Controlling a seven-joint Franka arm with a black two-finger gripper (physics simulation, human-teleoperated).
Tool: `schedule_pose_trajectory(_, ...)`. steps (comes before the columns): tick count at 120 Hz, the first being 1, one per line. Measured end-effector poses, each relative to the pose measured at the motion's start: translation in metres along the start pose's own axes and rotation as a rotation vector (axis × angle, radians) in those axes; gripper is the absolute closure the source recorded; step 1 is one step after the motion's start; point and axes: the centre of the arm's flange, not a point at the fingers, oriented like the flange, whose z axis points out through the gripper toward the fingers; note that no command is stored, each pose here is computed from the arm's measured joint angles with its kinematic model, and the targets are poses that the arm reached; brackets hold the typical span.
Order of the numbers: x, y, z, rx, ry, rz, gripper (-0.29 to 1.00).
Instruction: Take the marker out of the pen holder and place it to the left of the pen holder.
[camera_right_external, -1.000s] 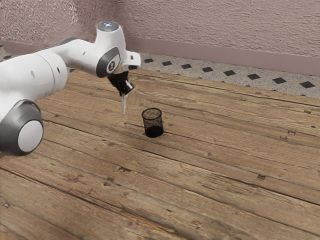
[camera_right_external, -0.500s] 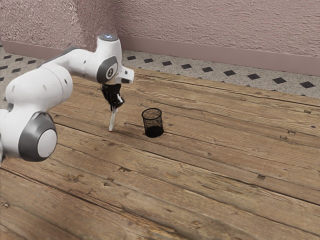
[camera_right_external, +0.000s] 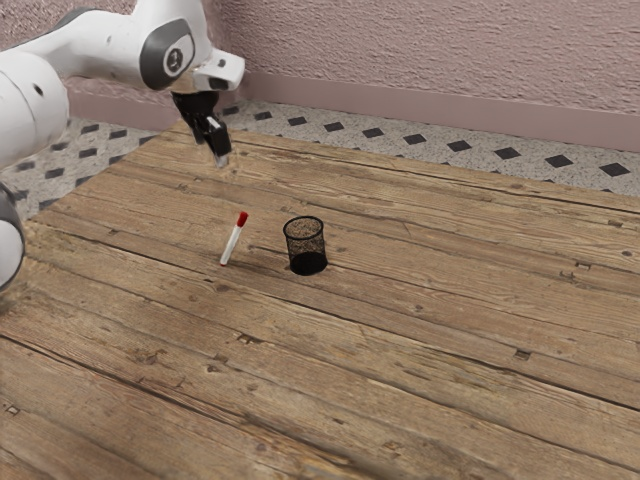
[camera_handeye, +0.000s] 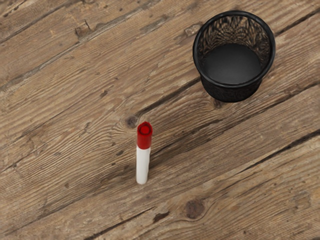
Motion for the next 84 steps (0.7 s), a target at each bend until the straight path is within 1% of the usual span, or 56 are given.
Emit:
schedule_pose_trajectory(6,-0.028,0.011,-0.082,0.015,0.065,-0.004,0.1)
schedule_pose_trajectory(11,-0.051,0.024,-0.136,0.017,0.096,-0.012,0.09)
schedule_pose_trajectory(15,-0.068,0.032,-0.16,0.008,0.097,-0.02,0.07)
schedule_pose_trajectory(22,-0.097,0.035,-0.18,-0.012,0.072,-0.052,0.06)
schedule_pose_trajectory(33,-0.124,0.027,-0.185,-0.043,0.024,-0.109,0.04)
schedule_pose_trajectory(51,-0.156,0.009,-0.173,-0.08,-0.048,-0.202,0.02)
schedule_pose_trajectory(71,-0.178,-0.008,-0.168,-0.095,-0.084,-0.281,0.01)
schedule_pose_trajectory(84,-0.181,-0.002,-0.167,-0.105,-0.097,-0.292,0.0)
